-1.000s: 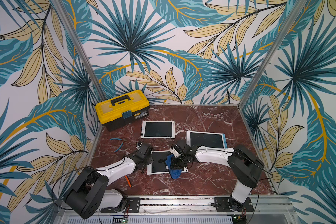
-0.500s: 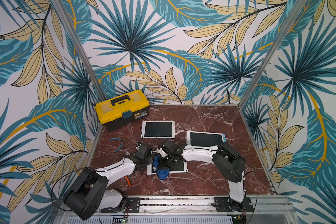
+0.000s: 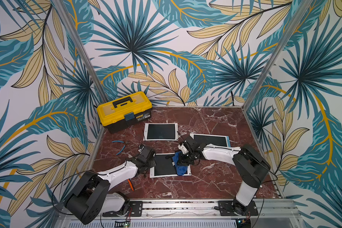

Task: Wipe the drawing tablet
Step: Wipe the dirt from the drawing tablet.

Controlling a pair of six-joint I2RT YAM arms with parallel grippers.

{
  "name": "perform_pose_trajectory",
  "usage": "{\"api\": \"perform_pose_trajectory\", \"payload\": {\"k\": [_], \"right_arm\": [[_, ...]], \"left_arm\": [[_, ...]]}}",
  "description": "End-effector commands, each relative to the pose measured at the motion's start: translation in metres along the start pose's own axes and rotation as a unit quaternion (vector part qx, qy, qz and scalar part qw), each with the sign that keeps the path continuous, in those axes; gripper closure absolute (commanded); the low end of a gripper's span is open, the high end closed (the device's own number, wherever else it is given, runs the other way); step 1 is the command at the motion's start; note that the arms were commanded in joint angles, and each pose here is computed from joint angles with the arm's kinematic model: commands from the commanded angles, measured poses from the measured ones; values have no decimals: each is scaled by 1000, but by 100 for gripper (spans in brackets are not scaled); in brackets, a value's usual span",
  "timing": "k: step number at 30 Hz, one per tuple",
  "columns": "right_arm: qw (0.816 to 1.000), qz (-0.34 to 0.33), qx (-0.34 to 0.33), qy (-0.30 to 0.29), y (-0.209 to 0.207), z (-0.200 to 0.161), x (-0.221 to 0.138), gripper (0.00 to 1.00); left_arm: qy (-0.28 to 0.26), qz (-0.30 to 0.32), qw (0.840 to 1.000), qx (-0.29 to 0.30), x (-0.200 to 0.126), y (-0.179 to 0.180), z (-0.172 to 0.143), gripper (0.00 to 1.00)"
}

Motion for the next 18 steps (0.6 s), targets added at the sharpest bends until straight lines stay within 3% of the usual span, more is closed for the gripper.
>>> {"api": "perform_pose_trajectory", "payload": {"k": [1, 10, 18], "right_arm": [[998, -46, 0, 43, -23, -35, 0, 100], [997, -31, -38, 64, 8, -58, 17, 100], [996, 12, -63, 55, 58, -29, 44, 100]], "left_arm": [[84, 82, 993, 11, 10, 47, -38, 86], [83, 81, 993, 11, 9, 46, -37, 86], [83, 80, 993, 11, 9, 46, -37, 86]]}}
Point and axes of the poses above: each gripper's point midway between its finger pads, its own x axis out along the fingers, its own y axis along the line the jaws close on, z = x × y, the point moved 4 cm from there along -x, back along the fingers, and after that the axes turned 12 degrees about -x, right-handed, at the moved point
